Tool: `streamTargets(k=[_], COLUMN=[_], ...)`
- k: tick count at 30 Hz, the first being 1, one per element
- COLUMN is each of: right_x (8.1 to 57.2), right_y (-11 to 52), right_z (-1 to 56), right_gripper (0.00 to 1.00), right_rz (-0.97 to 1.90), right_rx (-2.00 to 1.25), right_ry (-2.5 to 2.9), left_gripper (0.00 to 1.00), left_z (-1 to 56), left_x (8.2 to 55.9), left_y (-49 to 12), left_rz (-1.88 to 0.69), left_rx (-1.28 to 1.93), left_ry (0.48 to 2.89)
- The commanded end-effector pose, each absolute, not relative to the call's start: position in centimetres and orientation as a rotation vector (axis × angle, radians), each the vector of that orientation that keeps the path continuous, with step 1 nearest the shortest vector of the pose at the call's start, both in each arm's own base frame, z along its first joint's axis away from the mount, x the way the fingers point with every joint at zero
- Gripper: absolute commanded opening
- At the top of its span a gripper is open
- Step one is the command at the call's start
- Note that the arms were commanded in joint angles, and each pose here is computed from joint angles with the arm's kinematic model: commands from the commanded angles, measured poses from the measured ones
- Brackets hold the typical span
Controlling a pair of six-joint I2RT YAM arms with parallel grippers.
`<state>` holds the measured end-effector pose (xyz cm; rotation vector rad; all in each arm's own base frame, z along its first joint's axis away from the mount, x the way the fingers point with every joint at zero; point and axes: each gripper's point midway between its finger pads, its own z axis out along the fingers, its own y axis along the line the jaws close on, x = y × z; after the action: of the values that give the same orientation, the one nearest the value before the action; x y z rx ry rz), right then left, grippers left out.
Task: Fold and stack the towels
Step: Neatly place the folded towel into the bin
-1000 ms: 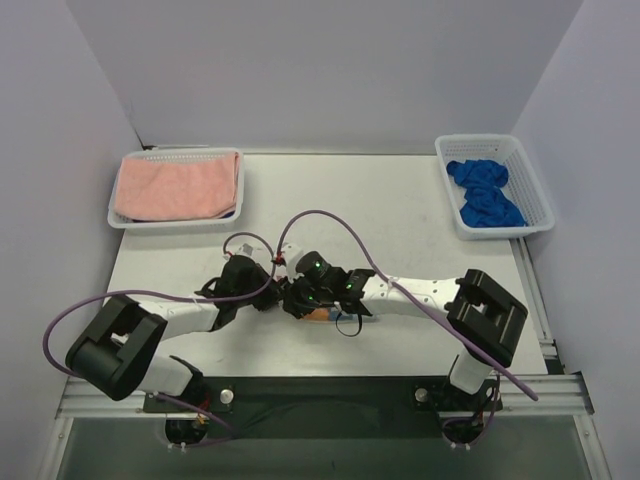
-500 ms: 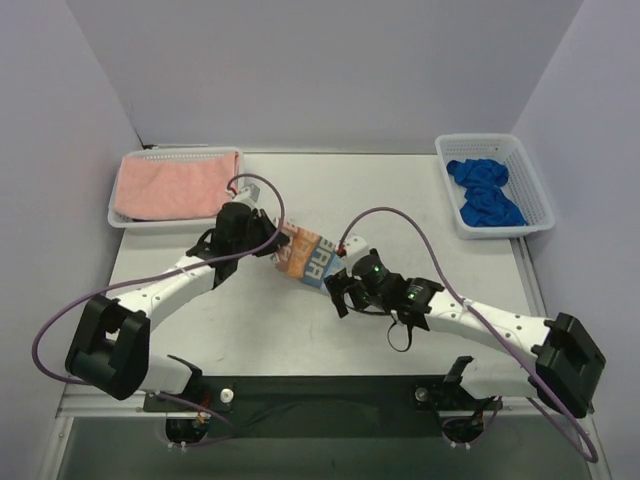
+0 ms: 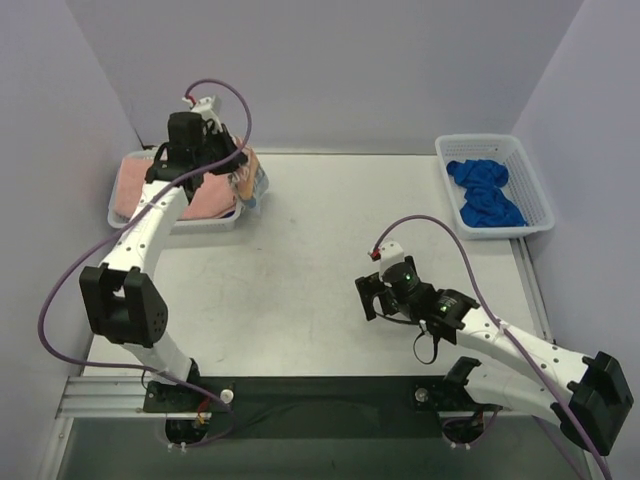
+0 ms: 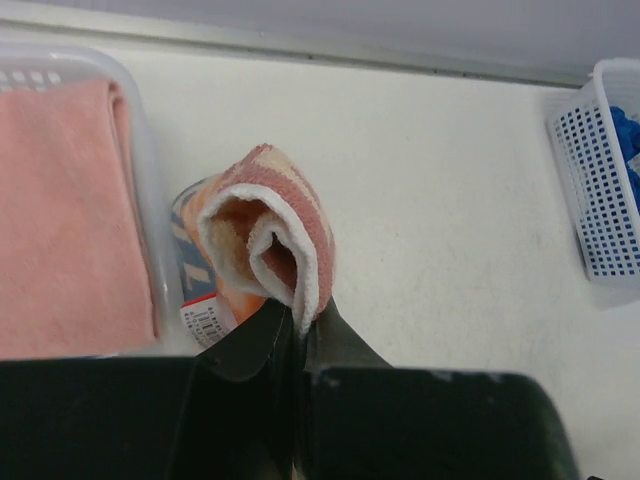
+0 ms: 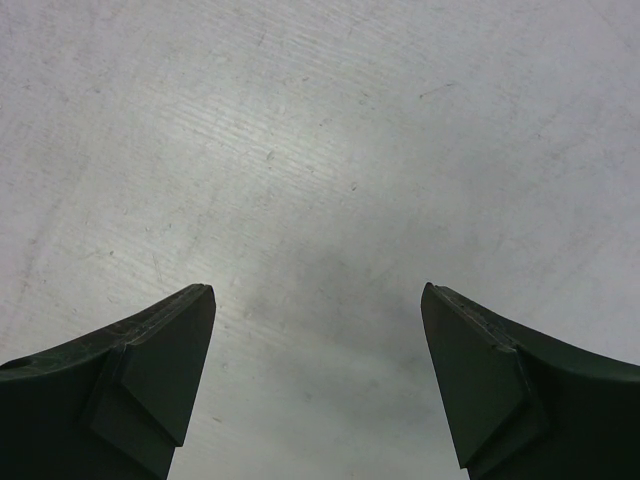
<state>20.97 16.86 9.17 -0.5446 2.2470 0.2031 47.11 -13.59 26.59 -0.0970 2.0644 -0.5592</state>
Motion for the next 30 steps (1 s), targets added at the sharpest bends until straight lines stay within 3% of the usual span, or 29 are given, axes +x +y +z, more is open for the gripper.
streamTargets(k=[1,13,22,30], right_x=[21.0,21.7,22.1,22.5], right_y=[15.7,15.8,15.8,15.7], right_z=[8.9,8.7,8.5,8.6], right_gripper=[0.86,0.86,0.86,0.86], right_rz=[0.16,0.139,0.133,0.116], right_rx=[-0.512,-0.512,-0.499,-0.509], right_ry=[2.272,2.307,2.331,2.328], left_gripper=[0.0,0.0,0.0,0.0], left_z=[29.8,37.0,41.1,40.8], left_x=[47.6,51.0,49.8,49.9], left_y=[-12.5,-8.6,-8.9,-8.2], left_rz=[-0.569,-0.758,-0.876,-0.873], left_rx=[0.017,-0.077,-0.098,-0.171], left_ry=[2.058,1.932,1.864,1.871])
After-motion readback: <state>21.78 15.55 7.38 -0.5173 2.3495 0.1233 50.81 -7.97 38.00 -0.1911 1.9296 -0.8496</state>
